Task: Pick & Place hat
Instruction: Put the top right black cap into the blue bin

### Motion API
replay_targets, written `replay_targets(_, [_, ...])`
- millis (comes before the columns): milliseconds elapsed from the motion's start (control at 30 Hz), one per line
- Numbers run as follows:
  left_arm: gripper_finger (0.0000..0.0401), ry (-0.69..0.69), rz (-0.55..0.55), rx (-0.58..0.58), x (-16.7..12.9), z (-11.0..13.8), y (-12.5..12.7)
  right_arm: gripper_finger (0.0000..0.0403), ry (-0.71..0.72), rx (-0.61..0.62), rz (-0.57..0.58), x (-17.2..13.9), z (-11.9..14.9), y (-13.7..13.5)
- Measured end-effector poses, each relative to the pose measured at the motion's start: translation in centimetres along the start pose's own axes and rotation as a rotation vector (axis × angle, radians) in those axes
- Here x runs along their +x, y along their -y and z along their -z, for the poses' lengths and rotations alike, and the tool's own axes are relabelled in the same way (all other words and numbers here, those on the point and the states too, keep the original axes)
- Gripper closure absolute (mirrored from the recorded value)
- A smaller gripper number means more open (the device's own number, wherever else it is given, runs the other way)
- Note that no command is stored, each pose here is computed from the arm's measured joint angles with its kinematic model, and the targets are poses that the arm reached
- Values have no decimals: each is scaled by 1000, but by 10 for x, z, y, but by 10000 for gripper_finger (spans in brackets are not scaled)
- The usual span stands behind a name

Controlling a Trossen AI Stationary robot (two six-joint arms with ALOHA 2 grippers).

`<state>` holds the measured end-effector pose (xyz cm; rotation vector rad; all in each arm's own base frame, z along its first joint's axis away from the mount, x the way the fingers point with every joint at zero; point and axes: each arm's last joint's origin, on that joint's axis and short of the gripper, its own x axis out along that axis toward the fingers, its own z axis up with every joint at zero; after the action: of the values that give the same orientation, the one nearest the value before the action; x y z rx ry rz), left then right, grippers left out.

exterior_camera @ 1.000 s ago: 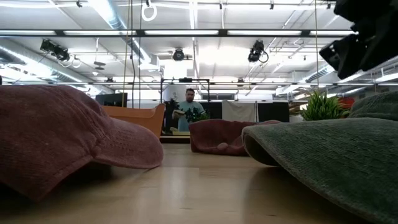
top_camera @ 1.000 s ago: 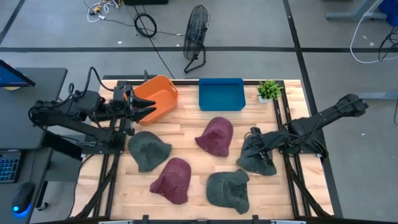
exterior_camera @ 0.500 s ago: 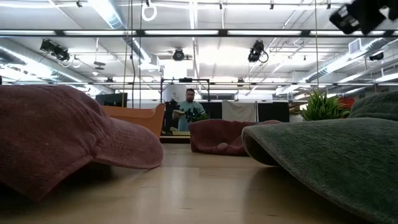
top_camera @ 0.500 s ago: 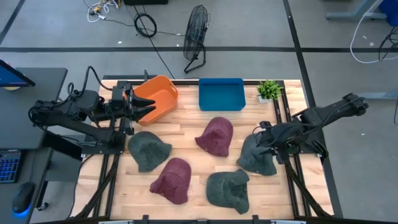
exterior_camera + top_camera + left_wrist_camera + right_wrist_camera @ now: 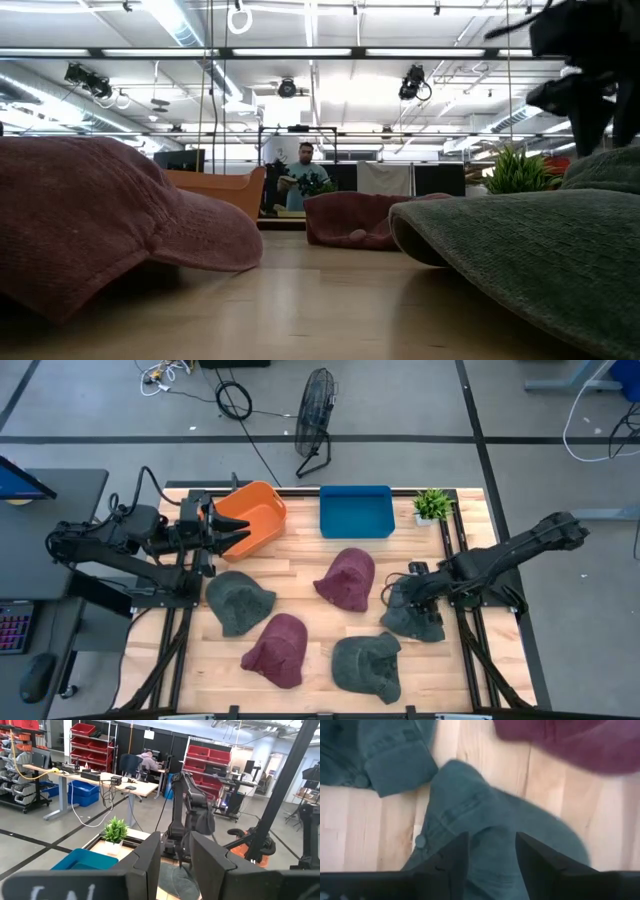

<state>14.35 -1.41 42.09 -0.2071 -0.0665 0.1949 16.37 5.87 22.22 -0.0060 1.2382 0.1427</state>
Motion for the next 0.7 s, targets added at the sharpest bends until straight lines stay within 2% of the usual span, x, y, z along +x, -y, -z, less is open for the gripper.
replay_targets(233, [291, 0, 0, 0, 0, 0, 0, 234, -146, 20, 48, 37, -2, 1])
replay_targets(567, [291, 0, 1, 0, 0, 0, 0, 235, -147, 15, 86, 54, -10, 0])
replay_targets(700, [291, 0, 1, 0, 0, 0, 0, 252, -190, 20, 97, 67, -8, 1])
